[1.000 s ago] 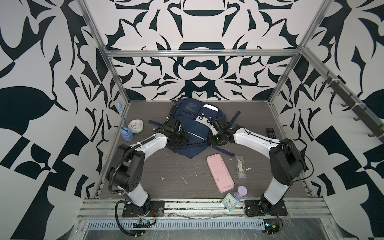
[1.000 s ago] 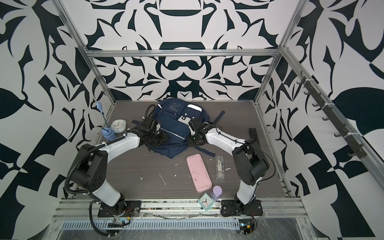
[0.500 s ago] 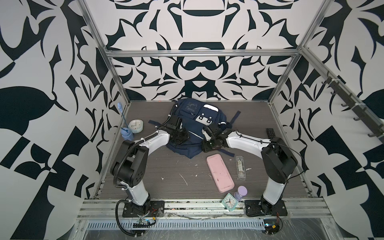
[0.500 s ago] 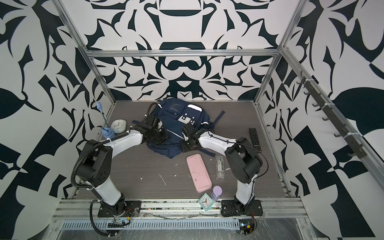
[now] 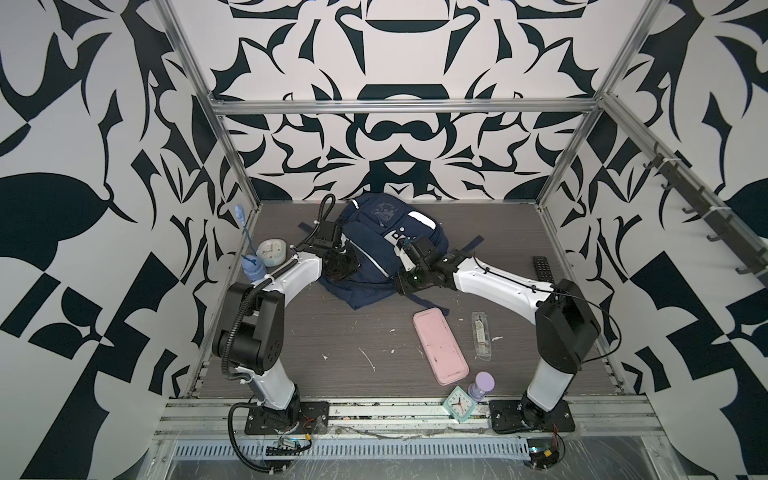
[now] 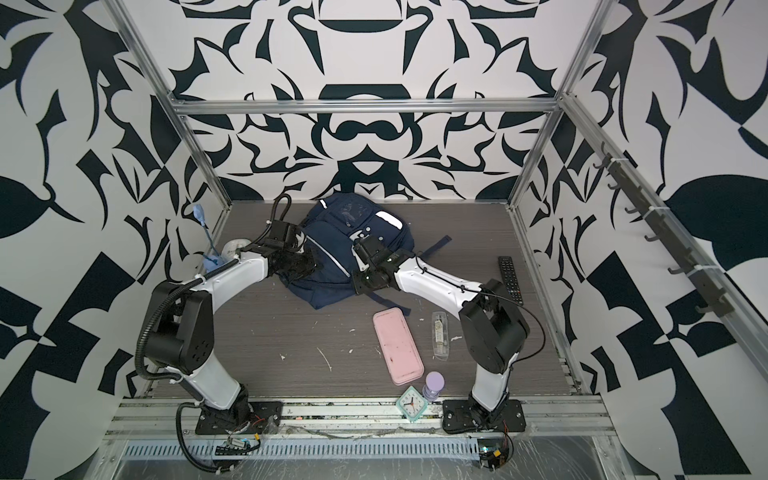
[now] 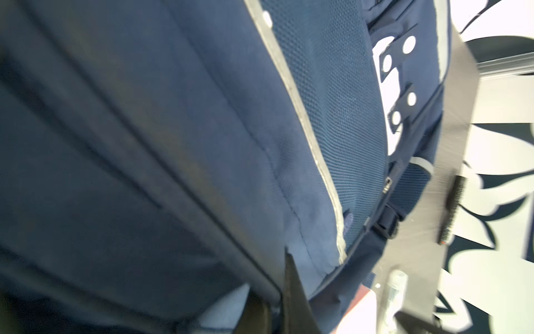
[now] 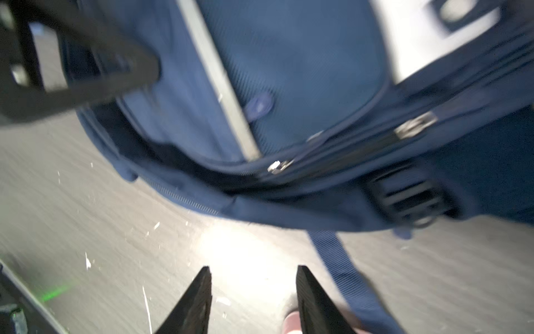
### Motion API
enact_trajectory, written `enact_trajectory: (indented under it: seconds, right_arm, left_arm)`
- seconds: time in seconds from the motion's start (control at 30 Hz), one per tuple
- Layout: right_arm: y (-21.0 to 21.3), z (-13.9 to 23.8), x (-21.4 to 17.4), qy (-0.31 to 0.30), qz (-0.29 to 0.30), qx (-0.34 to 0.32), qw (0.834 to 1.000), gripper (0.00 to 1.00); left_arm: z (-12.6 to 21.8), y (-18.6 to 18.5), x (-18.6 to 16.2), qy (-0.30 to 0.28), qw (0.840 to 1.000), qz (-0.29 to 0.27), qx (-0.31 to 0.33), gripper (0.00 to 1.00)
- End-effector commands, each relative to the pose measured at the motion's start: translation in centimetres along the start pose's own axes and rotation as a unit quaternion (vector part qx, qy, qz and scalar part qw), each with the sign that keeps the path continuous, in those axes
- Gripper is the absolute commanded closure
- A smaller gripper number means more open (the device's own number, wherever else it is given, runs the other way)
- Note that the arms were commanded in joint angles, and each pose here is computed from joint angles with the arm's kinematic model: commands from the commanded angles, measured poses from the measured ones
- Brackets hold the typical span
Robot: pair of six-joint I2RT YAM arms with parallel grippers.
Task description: Pack the student bag
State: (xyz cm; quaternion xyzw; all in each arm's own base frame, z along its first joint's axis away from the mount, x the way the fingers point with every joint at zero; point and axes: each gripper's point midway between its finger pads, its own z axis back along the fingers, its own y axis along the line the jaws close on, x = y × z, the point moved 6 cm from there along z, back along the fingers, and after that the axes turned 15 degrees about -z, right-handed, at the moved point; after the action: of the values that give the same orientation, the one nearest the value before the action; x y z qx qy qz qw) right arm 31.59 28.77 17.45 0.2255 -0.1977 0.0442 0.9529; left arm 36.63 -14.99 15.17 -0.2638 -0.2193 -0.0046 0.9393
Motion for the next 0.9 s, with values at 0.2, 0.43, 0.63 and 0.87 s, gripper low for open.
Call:
enact_trajectory:
  seconds: [0.2,0.43,0.63,0.87]
  right_arm:
    - [-3.5,-0.9,5.7,-0.029,-0.05,0.013,0.998,0.5]
    - [-2.8,-3.6,3.7,0.012,-0.046,0.018,0.999,0.5]
    - [-1.4,-3.7,0.6,0.028,-0.026,0.012,0.999,0.5]
    - [1.9,-3.4,-2.5,0.038,-0.009,0.046,0.998,0.5]
  left_arm:
    - [1.4,-3.0,1.8,-0.039,0.986,0.008,-0.16,0.97]
    - [2.9,-4.2,3.6,-0.064,0.969,0.028,-0.239,0.98]
    - [4.0,-4.0,5.6,-0.082,0.952,0.051,-0.289,0.98]
    - [3.8,-3.6,6.4,-0.08,0.955,0.057,-0.281,0.98]
